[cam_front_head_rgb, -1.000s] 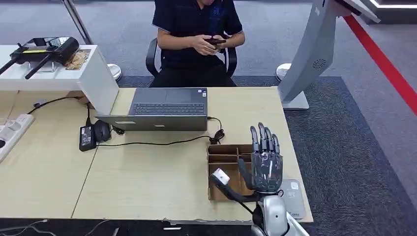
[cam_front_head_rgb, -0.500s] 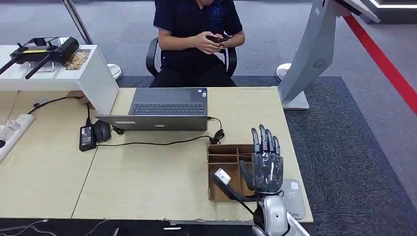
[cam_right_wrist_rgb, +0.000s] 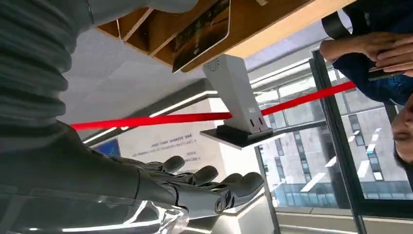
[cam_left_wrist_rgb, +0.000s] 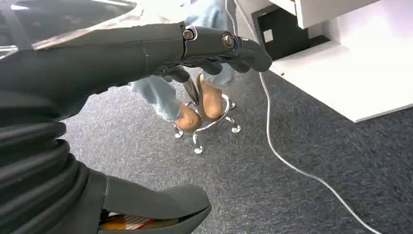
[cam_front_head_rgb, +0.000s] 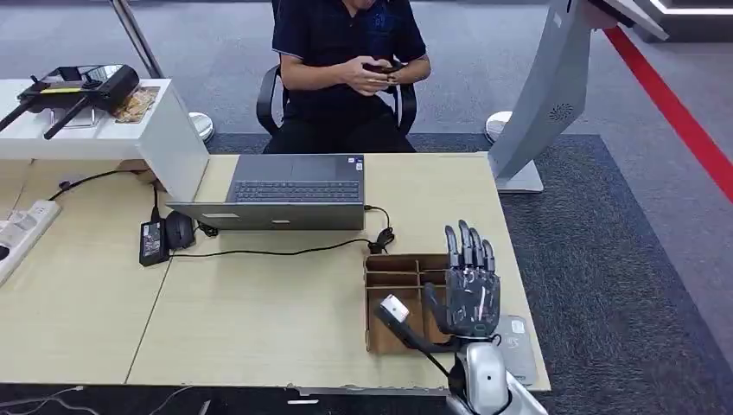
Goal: Pass the card to the sensor for recognition and then transmit it.
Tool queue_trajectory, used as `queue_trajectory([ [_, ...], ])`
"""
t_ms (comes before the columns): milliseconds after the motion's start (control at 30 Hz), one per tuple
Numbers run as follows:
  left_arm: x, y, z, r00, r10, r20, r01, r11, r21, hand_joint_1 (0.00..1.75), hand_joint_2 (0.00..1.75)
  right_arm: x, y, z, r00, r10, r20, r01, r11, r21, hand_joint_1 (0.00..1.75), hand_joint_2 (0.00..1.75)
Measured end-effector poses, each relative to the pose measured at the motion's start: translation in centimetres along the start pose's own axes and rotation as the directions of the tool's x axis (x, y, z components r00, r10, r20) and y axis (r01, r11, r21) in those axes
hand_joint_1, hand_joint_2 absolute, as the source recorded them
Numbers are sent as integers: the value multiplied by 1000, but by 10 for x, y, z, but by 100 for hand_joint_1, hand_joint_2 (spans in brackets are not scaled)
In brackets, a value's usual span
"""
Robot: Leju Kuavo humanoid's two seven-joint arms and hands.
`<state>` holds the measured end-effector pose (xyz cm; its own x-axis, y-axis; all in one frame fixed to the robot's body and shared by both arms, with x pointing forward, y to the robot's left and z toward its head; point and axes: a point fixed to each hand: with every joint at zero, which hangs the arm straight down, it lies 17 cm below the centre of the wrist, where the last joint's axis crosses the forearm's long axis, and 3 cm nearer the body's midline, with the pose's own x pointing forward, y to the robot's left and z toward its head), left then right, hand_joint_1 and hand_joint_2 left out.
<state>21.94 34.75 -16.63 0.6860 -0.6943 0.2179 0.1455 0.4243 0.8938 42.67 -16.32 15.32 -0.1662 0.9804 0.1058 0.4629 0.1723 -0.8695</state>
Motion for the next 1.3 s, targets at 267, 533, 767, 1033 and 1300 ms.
queue_trajectory([
  [267,0,0,0,1000,2,0,-2,1000,0,0,175,-2,0,0,1000,3,-4,-3,1000,1,0,175],
  [533,0,0,0,1000,3,0,-3,1000,0,0,175,-5,4,1,1000,5,-12,-5,1000,10,0,175],
  [767,0,0,0,1000,4,0,-4,1000,0,0,175,-8,6,1,1000,9,-15,-8,1000,17,0,175],
  [1033,1,0,0,1000,3,7,-3,1000,0,0,175,-8,7,2,1000,11,-15,-10,1000,21,9,175],
  [1300,1,0,0,1000,3,7,-3,1000,0,0,175,-7,8,3,1000,10,-12,-9,1000,21,12,175],
])
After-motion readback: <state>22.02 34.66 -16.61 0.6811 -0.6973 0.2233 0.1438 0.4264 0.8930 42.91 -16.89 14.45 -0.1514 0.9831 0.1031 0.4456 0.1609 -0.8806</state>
